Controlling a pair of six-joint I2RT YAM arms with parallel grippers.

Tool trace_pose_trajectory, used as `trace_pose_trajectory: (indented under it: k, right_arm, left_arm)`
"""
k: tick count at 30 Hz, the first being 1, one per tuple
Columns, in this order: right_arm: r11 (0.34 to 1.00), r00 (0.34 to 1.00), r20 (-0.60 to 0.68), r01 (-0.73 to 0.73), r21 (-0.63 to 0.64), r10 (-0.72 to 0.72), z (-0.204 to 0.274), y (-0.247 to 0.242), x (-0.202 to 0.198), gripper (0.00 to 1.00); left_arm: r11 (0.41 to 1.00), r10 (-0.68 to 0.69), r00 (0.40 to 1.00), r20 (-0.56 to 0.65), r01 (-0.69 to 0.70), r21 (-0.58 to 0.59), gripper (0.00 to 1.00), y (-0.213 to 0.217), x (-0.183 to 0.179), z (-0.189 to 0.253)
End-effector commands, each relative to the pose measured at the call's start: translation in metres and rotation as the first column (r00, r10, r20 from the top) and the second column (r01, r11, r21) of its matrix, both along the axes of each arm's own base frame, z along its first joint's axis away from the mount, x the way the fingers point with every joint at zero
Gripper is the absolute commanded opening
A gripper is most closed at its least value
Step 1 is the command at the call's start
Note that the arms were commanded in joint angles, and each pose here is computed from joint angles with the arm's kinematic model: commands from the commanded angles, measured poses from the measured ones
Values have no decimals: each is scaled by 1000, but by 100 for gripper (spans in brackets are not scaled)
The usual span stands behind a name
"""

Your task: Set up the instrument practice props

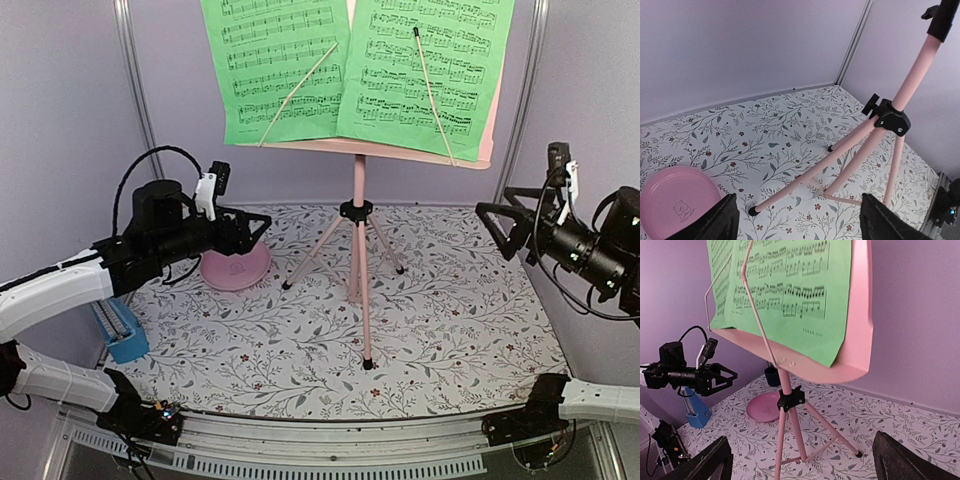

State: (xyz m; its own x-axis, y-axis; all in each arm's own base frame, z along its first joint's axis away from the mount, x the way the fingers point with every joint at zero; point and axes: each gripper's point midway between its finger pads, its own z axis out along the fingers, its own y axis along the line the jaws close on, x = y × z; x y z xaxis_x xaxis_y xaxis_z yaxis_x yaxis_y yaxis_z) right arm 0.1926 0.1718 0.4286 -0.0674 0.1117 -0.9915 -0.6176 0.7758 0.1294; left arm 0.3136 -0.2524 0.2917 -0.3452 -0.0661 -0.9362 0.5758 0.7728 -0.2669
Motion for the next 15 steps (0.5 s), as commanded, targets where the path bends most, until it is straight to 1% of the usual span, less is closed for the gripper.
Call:
trace_pose_trajectory:
  k: [1, 6, 11, 13, 15]
  right_arm:
    - [997, 988, -142, -57, 57, 65, -58, 19, 3, 98]
    - [992, 975, -197, -87, 94, 104, -111, 36, 9, 97]
    - [991, 955, -274, -89, 100, 113, -167, 54, 21, 95]
    - [993, 947, -305, -81, 90, 105, -183, 60, 28, 94]
    - [993, 939, -327, -82, 82, 105, -196, 67, 33, 93]
  left_arm:
    - [999, -31, 1000, 2, 31, -9, 83, -5, 3, -11]
    - [998, -68, 998, -2, 68, 18, 80, -9, 1, -30]
    - [993, -118, 991, -62, 117, -8, 71, -19, -3, -63]
    - [991, -132, 987, -93, 132, -10, 67, -24, -3, -80]
    - [991, -134, 984, -116, 134, -6, 65, -25, -2, -95]
